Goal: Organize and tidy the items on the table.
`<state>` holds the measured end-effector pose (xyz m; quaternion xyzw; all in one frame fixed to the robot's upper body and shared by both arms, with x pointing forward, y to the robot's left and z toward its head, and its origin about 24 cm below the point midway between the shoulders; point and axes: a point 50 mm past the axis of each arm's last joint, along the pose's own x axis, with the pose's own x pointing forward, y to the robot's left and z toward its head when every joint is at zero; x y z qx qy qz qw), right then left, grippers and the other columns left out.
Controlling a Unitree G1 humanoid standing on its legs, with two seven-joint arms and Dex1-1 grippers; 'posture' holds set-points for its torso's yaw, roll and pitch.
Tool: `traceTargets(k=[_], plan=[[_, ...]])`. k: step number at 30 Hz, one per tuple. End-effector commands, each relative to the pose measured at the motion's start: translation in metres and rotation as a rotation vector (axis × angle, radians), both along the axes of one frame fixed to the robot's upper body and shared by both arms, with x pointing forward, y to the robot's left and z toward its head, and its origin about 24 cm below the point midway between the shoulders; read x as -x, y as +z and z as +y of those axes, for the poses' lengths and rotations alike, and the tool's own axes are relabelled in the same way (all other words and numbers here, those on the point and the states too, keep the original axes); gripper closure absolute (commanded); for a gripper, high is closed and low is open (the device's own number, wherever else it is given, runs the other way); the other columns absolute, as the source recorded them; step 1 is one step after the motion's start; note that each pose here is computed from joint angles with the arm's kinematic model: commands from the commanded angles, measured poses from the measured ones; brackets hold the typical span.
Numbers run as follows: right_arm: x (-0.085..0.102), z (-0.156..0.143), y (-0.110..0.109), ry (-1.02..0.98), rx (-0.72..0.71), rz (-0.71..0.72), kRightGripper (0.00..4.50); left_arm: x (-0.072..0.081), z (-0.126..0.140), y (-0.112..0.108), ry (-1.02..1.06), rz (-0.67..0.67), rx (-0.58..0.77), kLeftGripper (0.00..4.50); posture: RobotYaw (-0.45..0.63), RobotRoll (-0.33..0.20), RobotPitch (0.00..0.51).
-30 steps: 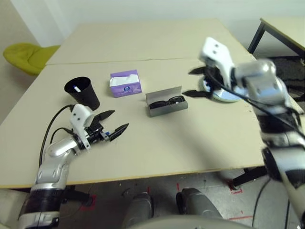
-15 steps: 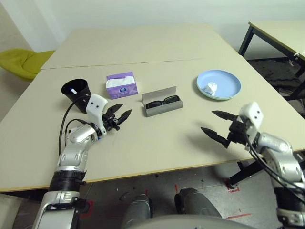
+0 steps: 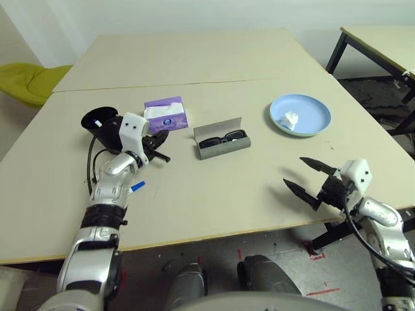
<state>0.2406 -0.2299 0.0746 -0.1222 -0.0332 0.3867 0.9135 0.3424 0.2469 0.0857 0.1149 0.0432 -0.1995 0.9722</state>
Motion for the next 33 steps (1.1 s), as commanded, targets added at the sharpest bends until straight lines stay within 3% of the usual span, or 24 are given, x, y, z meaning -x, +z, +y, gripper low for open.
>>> traceTargets(k=[1,17,33], plan=[[-0.002,-0.002,0.002,0.001,0.005,-0.01,0.0,-0.006,-0.006,-0.004,-0.035,0.016,-0.033,4.48,-0.24,0.0,0.052],[0.008,0.001,0.01,0.074,-0.022,0.01,0.0,-0.026,-0.024,-0.001,-0.089,0.013,-0.036,4.48,-0.28,0.0,0.053],[0.002,0.006,0.007,0.078,-0.014,0.02,0.0,-0.012,-0.014,-0.006,-0.176,0.016,-0.035,4.48,-0.27,0.0,0.051]])
